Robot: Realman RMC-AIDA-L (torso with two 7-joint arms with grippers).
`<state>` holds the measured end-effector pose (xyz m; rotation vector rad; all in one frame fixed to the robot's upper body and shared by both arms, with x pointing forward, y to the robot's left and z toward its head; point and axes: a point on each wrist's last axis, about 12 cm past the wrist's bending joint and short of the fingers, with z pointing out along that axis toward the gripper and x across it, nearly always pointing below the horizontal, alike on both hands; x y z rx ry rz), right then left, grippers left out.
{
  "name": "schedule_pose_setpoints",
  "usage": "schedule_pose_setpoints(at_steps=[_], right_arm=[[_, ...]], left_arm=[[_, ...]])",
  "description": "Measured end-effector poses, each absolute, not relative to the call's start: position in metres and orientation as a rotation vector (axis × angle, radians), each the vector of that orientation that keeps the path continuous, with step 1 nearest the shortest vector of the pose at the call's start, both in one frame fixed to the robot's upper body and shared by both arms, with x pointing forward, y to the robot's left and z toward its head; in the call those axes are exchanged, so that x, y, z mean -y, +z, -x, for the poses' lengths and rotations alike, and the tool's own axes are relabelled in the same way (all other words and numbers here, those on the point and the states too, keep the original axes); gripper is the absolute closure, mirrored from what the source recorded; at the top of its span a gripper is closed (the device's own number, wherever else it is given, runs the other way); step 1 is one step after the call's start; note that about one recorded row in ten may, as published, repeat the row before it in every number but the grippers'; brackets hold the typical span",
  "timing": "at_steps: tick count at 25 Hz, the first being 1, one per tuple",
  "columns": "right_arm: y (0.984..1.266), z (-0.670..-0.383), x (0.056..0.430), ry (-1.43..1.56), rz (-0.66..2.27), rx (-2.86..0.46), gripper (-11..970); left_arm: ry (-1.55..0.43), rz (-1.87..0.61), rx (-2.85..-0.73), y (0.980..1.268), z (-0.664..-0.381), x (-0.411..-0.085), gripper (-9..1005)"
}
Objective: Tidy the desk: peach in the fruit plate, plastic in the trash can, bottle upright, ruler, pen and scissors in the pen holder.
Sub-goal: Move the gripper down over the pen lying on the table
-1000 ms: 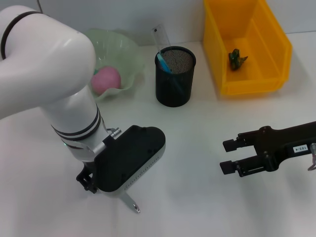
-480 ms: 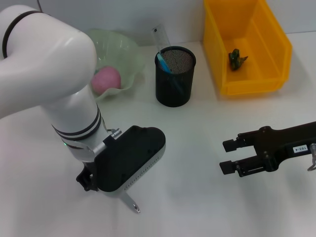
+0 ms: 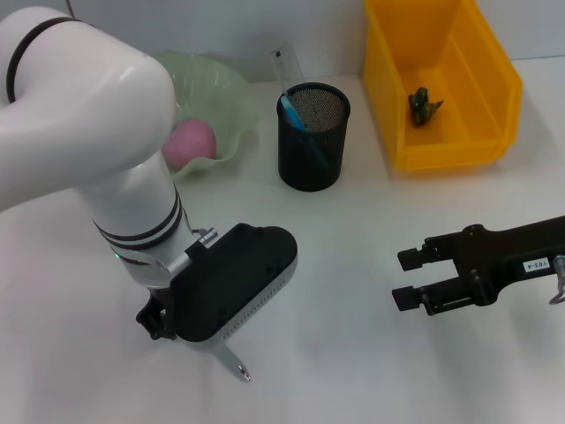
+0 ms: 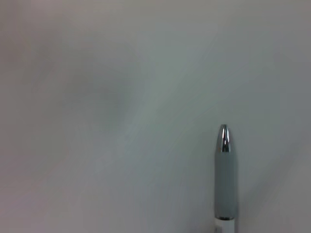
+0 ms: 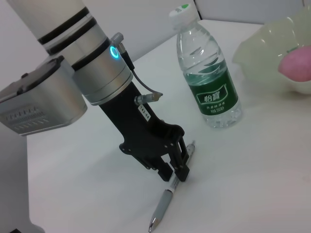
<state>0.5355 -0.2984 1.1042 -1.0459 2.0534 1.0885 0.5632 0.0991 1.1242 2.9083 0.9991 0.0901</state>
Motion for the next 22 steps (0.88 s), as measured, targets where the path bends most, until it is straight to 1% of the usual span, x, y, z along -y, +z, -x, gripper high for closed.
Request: schedule_pose_setpoints(at_steps=[15, 20, 22], right_arm=[[1.1042, -0.5356, 0.2979, 1.090, 1.046, -2.050, 232], [1.1049, -0.5361, 0.2972, 1.088, 1.049, -2.047, 234], [1.1049, -0.5361, 0.2971, 1.088, 1.050, -2.047, 234]], left_arm=[[0.082, -2.910, -1.001, 1.1227, -0.5643, -0.0991, 710], [0.079, -2.910, -1.004, 1.1226, -0.5647, -0.0993, 758], [0.078, -2.910, -1.009, 1.1224, -0.5649, -0.0994, 798]])
